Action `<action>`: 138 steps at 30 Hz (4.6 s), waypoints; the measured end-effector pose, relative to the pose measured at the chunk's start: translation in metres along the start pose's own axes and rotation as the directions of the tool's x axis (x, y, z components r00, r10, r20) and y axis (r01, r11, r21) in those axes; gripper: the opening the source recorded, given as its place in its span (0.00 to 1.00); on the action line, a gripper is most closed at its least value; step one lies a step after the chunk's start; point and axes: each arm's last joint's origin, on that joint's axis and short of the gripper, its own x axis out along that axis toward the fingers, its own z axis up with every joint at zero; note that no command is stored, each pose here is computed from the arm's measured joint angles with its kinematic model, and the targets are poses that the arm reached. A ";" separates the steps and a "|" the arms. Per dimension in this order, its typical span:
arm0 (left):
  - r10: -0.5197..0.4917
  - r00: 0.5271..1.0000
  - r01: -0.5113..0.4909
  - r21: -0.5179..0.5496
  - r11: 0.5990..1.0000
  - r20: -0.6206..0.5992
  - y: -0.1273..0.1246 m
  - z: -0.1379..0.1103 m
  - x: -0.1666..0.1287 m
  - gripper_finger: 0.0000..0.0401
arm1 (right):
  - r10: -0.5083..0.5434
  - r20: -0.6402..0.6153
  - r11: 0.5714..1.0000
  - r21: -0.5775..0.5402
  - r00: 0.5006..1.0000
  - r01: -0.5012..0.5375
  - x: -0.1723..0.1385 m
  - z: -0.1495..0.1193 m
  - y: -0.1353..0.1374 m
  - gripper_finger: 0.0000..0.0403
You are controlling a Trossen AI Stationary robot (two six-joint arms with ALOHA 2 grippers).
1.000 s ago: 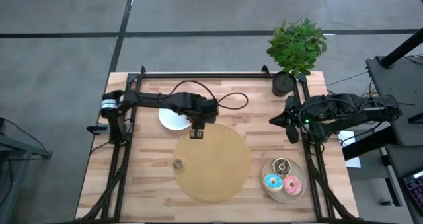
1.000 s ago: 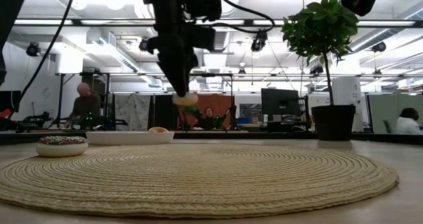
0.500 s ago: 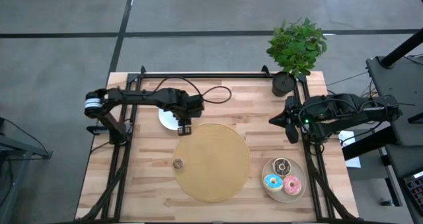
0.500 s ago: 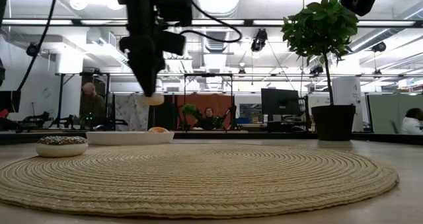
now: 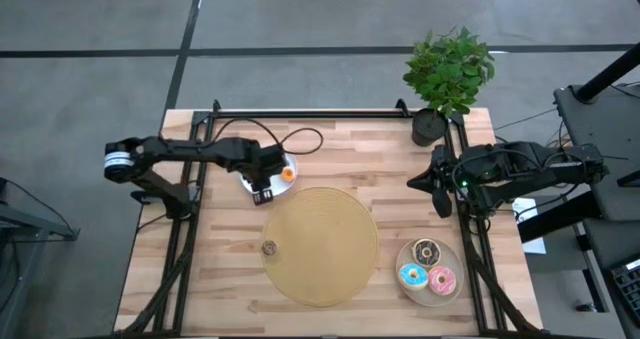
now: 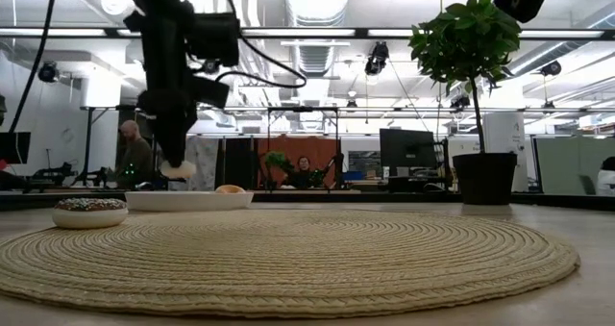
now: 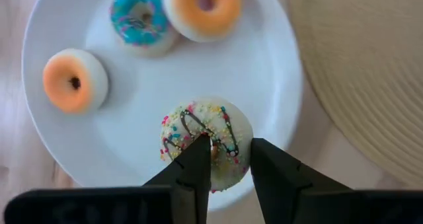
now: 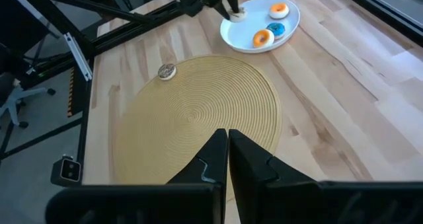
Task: Pick & Place donuts
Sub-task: Put the small white donut into the white plate
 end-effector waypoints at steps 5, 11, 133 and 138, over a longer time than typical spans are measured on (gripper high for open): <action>0.012 0.999 -0.010 -0.056 0.998 0.040 0.011 -0.002 0.011 0.19 | 0.000 0.000 1.000 -0.001 1.000 0.000 0.000 0.000 0.000 0.02; 0.030 0.999 -0.026 -0.088 0.996 0.038 0.026 -0.007 0.022 0.19 | 0.000 0.000 1.000 -0.001 1.000 0.000 0.000 0.000 0.000 0.02; -0.196 0.967 0.199 -0.001 0.980 0.162 0.049 0.027 -0.002 0.47 | -0.001 -0.084 0.973 0.229 0.997 0.020 0.137 0.037 -0.056 0.02; -0.188 0.950 0.182 0.045 0.982 0.250 0.045 0.028 -0.026 0.47 | 0.139 0.037 0.938 0.315 0.990 -0.144 0.160 0.055 -0.068 0.02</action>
